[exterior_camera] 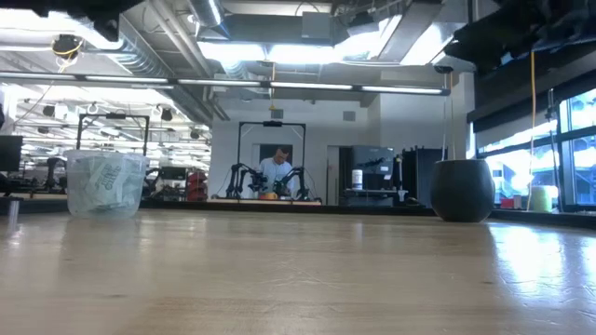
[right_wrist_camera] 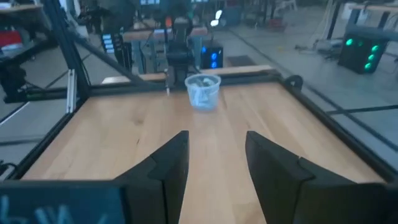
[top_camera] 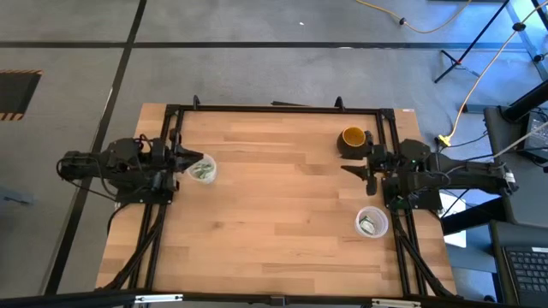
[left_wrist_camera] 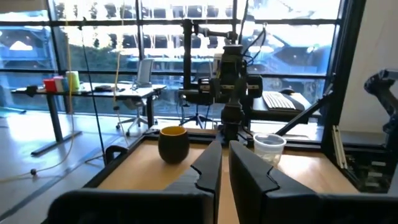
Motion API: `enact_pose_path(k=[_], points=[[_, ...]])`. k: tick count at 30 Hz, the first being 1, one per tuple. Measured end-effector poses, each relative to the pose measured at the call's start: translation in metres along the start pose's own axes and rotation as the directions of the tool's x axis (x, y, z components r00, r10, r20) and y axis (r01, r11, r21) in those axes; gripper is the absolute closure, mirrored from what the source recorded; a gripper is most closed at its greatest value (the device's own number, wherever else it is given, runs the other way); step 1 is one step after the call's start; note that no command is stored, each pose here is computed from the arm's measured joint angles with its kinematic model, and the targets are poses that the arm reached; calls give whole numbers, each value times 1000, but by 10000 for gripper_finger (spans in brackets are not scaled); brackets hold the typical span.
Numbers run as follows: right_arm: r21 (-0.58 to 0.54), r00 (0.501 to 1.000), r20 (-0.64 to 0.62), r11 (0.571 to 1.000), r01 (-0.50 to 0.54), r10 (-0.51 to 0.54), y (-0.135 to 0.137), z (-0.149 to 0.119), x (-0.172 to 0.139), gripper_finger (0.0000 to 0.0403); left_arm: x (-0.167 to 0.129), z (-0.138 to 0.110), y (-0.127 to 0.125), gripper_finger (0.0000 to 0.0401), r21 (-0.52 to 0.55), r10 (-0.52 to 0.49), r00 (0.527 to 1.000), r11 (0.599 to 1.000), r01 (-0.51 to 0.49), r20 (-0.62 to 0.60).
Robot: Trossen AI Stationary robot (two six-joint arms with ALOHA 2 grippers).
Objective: Pick and place Stevia / Truvia into bins
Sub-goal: Return to Home Position
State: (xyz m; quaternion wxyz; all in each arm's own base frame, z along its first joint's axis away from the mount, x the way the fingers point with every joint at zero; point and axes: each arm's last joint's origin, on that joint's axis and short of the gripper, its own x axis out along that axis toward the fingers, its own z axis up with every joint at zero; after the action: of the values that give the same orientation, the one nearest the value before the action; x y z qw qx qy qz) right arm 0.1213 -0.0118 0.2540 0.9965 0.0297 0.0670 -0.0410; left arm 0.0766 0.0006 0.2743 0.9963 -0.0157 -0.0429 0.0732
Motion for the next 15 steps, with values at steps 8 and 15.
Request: enact_pose_path(k=[8,15], points=[[1,997,76,1000,19,-19,-3,-18,-17,240,-10,-29,4,377,-21,23,999,1000,-22,48],[20,994,104,1000,21,-23,-4,-39,-23,240,-2,-53,4,377,-20,40,999,999,-40,7]])
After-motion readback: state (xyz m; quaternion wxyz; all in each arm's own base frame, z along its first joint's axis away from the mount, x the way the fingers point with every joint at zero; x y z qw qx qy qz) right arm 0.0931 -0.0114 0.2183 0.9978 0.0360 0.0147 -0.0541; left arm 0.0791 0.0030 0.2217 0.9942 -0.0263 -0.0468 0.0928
